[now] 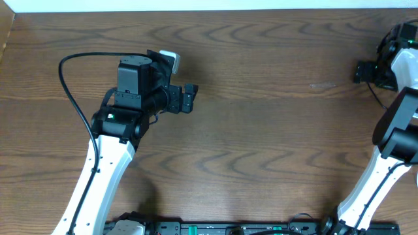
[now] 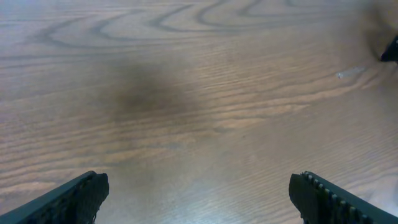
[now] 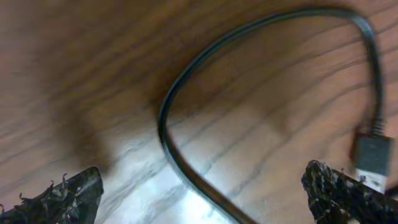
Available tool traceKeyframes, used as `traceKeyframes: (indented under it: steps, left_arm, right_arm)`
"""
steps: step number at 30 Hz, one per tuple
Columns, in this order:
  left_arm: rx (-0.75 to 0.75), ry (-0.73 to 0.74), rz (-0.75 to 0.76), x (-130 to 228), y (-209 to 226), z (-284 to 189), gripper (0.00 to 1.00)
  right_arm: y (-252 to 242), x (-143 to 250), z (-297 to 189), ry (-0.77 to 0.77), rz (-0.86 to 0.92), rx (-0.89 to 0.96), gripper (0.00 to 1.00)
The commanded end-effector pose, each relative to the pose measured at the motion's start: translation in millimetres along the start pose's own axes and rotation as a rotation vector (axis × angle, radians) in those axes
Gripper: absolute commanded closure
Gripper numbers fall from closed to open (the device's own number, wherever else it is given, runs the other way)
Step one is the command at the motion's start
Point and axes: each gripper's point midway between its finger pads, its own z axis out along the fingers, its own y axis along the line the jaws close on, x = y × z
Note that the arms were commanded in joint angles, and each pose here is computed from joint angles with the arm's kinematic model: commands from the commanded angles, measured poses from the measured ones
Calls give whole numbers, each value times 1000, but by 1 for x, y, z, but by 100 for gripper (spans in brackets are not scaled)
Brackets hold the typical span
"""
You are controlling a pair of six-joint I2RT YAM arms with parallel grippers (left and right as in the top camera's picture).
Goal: Untangle cables
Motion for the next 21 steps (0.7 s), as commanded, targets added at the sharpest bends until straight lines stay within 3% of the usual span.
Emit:
traceKeyframes:
  steps: [1, 11, 21]
  left_arm:
    - [-16, -24, 20, -7, 3, -3, 2]
    - [-12, -21, 19, -6, 2, -3, 2]
    - [-12, -21, 19, -6, 2, -3, 2]
  right_arm:
    - [-4, 13, 26, 58, -24, 46, 1]
    - [-30, 17, 33, 71, 28, 97, 1]
    - [-89, 34, 39, 111, 152, 131, 1]
